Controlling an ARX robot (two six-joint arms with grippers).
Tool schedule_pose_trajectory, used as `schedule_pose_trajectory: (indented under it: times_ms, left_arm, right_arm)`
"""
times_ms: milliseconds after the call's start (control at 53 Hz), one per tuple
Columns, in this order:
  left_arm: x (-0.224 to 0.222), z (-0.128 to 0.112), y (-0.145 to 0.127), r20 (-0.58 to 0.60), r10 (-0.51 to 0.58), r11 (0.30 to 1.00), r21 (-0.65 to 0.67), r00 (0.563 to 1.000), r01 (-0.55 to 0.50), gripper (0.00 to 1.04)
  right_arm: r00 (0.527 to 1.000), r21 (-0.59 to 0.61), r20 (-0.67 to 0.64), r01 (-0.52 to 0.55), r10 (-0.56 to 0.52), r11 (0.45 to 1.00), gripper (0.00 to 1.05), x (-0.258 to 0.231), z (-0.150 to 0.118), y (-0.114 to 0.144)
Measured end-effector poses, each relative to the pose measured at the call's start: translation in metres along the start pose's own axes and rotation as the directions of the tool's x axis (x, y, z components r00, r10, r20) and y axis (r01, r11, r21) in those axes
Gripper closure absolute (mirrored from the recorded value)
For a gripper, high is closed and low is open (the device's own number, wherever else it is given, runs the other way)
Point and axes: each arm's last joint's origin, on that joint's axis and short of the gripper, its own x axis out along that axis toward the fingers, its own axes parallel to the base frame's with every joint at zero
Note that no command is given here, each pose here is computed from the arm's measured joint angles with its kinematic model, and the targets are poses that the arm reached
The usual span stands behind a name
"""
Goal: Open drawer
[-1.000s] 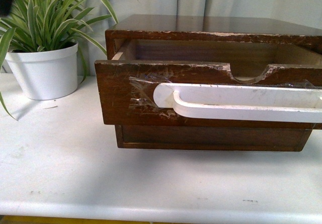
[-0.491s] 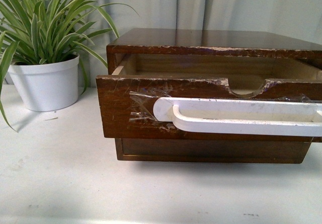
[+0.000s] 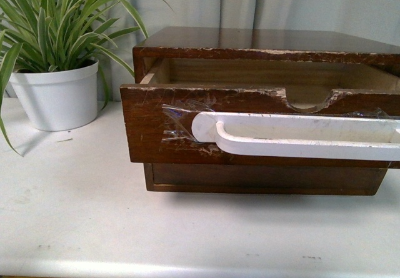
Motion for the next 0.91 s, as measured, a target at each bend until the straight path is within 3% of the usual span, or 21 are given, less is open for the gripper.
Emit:
schedule_pose_trajectory:
  times_ms: [132,226,528,906]
  left_arm:
    - [0.0,-0.008,0.009,-0.007,-0.033,0.999,0.005,0.999,0.033,1.01]
    - [0.0,-0.01,0.015,-0.004,0.015,1.0,0.005,1.0,-0.015,1.01]
    - [0.0,-0.024,0.015,-0.004,0.007,1.0,0.005,1.0,-0.007,1.01]
    - [-0.001,-0.024,0.015,-0.001,0.006,1.0,0.005,1.0,-0.006,1.01]
  right_arm:
    - [1.0,0.001,0.0,0.003,-0.003,1.0,1.03,0.0,-0.006,0.001]
    - [1.0,0.001,0.0,0.002,-0.002,1.0,1.03,0.0,-0.008,0.001]
    - [1.0,0.001,0.001,0.002,-0.002,1.0,1.03,0.0,-0.021,0.001]
    - [1.0,0.001,0.003,0.002,-0.002,1.0,1.03,0.0,-0.021,0.001]
